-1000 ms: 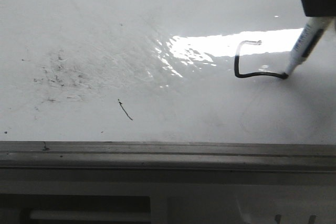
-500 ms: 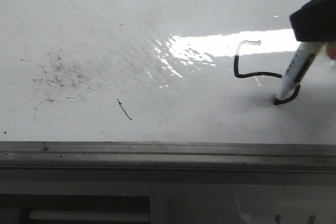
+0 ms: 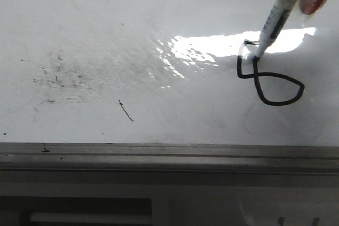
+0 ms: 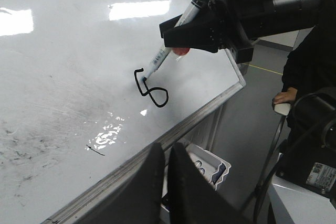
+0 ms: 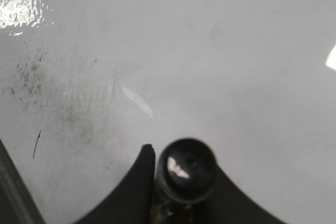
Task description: Write number 8 on whiteboard
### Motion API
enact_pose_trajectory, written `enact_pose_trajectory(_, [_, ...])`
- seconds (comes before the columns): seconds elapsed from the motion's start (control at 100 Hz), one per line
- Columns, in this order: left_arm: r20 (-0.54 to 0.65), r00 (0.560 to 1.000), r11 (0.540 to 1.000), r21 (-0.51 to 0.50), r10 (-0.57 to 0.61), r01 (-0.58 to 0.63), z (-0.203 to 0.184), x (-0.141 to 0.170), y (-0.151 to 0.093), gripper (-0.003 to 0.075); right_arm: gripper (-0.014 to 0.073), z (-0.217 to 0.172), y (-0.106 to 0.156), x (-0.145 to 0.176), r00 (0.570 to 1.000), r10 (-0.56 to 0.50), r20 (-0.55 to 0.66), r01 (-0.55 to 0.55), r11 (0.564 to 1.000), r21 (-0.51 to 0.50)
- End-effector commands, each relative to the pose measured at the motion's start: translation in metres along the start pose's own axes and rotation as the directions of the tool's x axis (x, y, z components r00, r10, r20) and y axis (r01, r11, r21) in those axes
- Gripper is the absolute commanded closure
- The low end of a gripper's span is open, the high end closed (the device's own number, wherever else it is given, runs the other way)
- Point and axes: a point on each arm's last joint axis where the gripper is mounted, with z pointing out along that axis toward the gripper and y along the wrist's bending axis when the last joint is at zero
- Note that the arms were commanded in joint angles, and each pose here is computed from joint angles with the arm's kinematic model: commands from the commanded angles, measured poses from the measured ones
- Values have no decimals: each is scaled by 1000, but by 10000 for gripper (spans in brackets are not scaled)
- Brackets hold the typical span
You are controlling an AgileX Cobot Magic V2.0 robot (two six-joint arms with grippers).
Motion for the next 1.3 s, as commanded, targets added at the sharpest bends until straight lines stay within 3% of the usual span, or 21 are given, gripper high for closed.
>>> enact_pose_trajectory(0.0, [53, 998, 999, -23, -26, 27, 0, -12, 1, 741, 638, -2, -9, -19, 994, -53, 97, 48, 998, 47])
enact_pose_trajectory(0.42, [53, 998, 999, -23, -26, 27, 0, -12, 1, 741, 638, -2, -14, -21, 990, -52, 130, 42, 996, 79])
enact_pose_trajectory(0.62, [54, 997, 998, -16, -61, 62, 0, -12, 1, 735, 639, -30, -6, -35, 971, -63, 230, 52, 997, 50])
enact_pose_trajectory(0.69, [56, 997, 999, -19, -50, 51, 0, -12, 1, 680, 639, -41, -2, -36, 971, -54, 233, 49, 999, 23])
enact_pose_trajectory(0.83, [36, 999, 999, -29, -27, 28, 4, -12, 2, 430, 641, -53, 10, -29, 987, -15, 159, 28, 996, -83])
enact_pose_trajectory(0.88, [13, 999, 999, -27, -29, 30, 8, -13, 1, 373, 641, -55, 14, -27, 992, -12, 128, 28, 992, -124])
enact_pose_trajectory(0.97, [-45, 999, 999, -28, -22, 21, 17, -14, 1, 367, 641, -56, 23, -26, 993, 3, 120, 20, 981, -194])
enact_pose_trajectory(1.17, [-223, 951, 976, 90, 213, -198, 53, -26, -5, 370, 641, -55, 41, -34, 982, 5, 188, 53, 951, -305])
enact_pose_trajectory(1.29, [-270, 932, 969, 113, 241, -218, 78, -35, -4, 370, 641, -49, 52, -35, 981, -2, 193, 72, 932, -356])
